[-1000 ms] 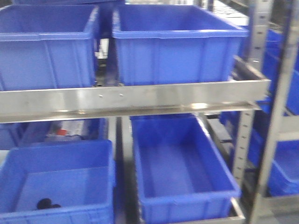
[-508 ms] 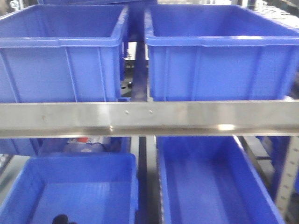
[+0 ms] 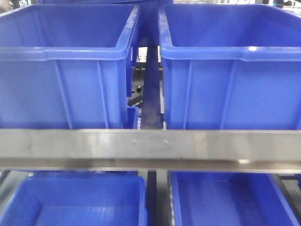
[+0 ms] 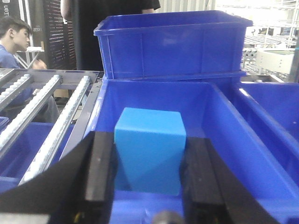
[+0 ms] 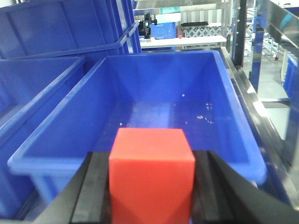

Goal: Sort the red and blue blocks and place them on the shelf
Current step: 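Turn the base to face the shelf of blue bins, then hold both cubes above the blue bins on the shelf, then lower both cubes into the blue bins and open both grippers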

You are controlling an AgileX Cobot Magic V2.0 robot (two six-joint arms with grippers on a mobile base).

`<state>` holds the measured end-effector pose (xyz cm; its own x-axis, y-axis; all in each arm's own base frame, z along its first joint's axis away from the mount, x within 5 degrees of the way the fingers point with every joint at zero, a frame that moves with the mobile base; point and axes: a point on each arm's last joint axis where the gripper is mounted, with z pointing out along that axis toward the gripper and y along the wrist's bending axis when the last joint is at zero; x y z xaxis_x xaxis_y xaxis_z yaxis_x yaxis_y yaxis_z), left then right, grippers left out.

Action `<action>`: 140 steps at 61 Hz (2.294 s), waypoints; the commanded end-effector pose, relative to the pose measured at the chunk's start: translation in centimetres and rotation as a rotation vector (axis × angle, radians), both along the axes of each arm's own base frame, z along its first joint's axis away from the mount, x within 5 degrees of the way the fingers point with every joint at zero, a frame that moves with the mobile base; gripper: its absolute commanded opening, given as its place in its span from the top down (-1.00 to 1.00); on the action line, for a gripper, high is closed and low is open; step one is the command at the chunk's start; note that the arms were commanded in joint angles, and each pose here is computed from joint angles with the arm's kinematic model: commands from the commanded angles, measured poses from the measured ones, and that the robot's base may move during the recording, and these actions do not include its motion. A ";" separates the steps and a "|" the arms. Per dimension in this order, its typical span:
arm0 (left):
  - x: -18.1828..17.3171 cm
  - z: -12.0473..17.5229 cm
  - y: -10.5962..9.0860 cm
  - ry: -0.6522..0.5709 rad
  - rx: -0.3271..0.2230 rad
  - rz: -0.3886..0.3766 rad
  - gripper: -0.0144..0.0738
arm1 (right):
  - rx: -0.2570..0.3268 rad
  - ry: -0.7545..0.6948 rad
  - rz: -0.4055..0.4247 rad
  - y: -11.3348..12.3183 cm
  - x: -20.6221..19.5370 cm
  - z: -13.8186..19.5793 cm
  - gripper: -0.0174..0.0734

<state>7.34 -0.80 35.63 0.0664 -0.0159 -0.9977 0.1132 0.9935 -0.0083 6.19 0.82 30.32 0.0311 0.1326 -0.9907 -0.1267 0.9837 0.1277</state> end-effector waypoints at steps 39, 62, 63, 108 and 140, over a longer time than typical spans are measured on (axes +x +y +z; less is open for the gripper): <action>-0.3 1.7 0.0 -0.112 -0.015 -0.005 0.40 | -0.003 -0.107 -0.019 -0.2 -0.2 1.6 0.53; -0.3 1.7 0.0 -0.112 -0.015 -0.005 0.40 | -0.003 -0.107 -0.019 -0.2 -0.2 1.6 0.53; -0.3 1.7 0.0 -0.112 -0.015 -0.005 0.40 | -0.003 -0.107 -0.019 -0.2 -0.2 1.6 0.53; -0.3 1.8 0.0 -0.114 -0.026 -0.008 0.40 | -0.005 -0.095 -0.018 -0.1 -0.1 1.5 0.55; 6.1 2.3 -3.0 0.075 -0.010 -0.165 0.40 | -0.167 0.072 -0.017 0.6 7.3 5.9 0.57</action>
